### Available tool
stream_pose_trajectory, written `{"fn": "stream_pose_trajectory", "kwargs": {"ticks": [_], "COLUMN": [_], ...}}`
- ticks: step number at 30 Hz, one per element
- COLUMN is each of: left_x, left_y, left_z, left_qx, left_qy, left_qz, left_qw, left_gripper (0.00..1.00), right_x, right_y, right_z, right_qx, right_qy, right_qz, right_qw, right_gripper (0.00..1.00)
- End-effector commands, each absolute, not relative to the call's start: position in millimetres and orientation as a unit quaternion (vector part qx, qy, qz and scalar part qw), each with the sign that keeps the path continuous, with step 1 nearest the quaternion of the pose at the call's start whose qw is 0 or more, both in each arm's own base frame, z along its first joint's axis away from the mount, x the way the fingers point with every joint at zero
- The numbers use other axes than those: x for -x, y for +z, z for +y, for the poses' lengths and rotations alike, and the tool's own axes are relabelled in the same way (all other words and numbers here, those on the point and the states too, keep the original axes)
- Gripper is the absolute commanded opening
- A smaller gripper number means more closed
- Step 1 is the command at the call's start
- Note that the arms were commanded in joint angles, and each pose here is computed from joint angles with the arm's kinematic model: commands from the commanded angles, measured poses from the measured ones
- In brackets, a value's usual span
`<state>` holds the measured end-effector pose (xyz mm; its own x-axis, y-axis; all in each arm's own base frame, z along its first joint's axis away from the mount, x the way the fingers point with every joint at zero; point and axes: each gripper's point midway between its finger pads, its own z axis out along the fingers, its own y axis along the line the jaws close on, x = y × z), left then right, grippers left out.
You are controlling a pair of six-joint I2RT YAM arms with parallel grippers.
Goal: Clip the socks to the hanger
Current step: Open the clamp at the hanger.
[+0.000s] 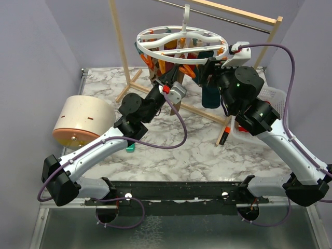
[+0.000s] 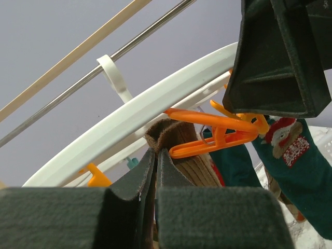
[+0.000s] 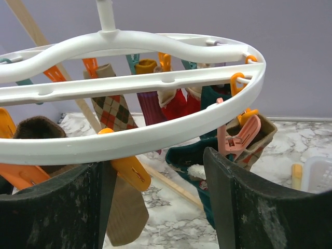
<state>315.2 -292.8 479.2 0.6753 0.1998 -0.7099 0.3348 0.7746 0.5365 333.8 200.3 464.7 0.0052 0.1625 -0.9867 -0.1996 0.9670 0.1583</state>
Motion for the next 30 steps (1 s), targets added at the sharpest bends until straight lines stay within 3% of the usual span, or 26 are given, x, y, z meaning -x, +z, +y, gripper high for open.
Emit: {"fn": "stream_pose_trajectory", "kwargs": {"ticks": [1, 30], "left_x": [-308.0, -310.5], "left_y": [499.7, 495.5], "left_z": [-289.1, -291.0], "left_qx": [-0.326, -0.332], "left_qy": [-0.043, -0.038], "left_qz": [0.379, 0.382], "left_qw": [0.865, 0.862], "left_gripper": [0.0, 0.0], "right_x": [-329.8, -317.0], "right_y": [472.6, 470.8], "right_z": [212.8, 219.7], "right_qx": [0.025, 0.05], "right_qy": [0.164, 0.193], "right_qz": [0.685, 0.696], "right_qw": [0.709, 0.69], "right_gripper": [0.73, 0.72]}}
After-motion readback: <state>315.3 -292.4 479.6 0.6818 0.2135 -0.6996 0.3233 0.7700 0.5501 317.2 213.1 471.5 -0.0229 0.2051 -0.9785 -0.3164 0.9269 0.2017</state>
